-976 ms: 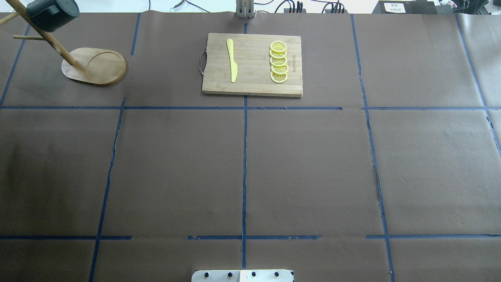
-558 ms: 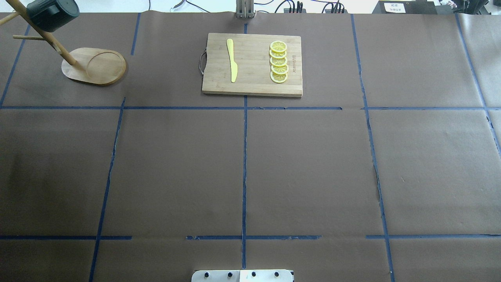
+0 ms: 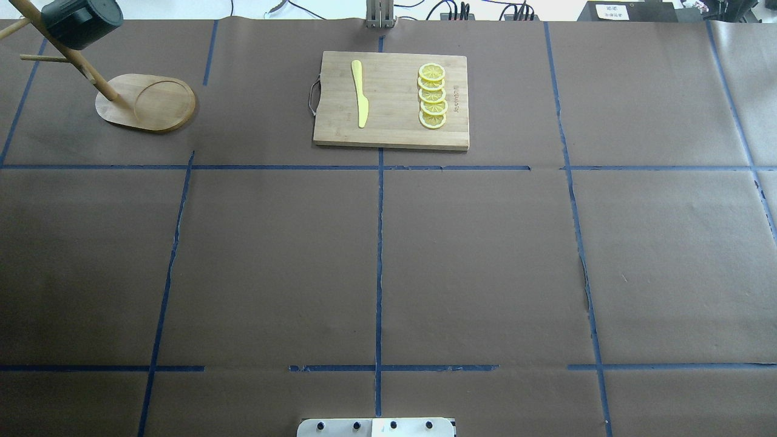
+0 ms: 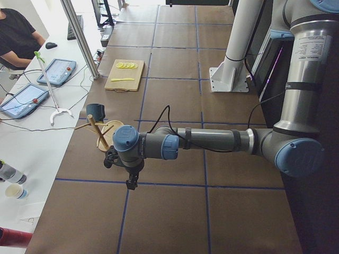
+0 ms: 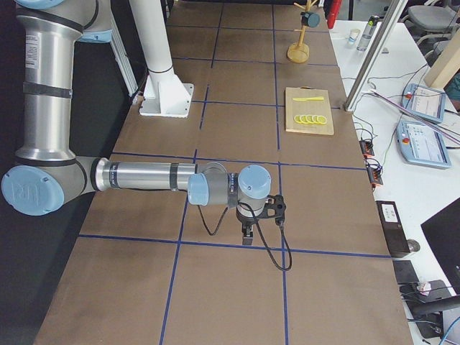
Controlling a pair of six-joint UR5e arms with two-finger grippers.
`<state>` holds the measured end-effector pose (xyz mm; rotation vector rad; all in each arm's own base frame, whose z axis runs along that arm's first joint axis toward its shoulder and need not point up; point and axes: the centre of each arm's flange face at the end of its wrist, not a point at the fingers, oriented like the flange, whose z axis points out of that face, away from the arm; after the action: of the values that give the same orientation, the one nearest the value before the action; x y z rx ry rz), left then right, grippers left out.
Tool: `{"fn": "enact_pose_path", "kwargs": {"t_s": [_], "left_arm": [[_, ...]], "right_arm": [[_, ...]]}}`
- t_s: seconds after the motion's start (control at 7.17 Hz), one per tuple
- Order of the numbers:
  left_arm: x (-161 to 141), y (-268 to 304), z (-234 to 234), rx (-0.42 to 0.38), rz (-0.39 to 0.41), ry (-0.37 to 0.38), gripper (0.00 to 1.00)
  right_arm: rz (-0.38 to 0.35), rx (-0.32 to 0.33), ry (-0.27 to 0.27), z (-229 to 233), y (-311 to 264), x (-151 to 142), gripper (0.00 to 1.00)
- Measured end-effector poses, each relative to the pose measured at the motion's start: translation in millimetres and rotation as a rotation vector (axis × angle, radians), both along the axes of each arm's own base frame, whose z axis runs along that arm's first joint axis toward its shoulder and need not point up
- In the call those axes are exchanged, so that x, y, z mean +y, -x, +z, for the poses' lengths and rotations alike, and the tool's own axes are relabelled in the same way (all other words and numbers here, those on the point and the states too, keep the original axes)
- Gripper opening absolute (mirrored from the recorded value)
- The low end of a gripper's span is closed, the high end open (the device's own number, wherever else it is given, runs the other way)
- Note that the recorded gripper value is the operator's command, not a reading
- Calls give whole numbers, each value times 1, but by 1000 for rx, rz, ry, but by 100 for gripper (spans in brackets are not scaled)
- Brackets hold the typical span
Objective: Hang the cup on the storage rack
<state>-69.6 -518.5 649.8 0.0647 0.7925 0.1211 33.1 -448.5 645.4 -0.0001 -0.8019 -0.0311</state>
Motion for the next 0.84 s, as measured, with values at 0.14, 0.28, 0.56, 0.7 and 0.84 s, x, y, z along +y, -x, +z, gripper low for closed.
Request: {"fn": "enact_pose_path", "kwargs": {"t_s": [0.14,0.28,0.56,0.7,0.84], "left_arm": [[4,4,5,-6,-4,61,100],[7,5,8,-26,-5,114,100],[13,7,10,-69,-1,143,100],[17,7,12,-73,1,145,100],[21,7,14,-73,1,148,100]], "right_arm": [[3,5,5,3,-2,2,100],[6,8,9,6,-5,6,100],[1,11,4,7,-6,8,100],[-1,13,1,7,-6,8,100],[-3,14,-2,7,-6,7,100]]}}
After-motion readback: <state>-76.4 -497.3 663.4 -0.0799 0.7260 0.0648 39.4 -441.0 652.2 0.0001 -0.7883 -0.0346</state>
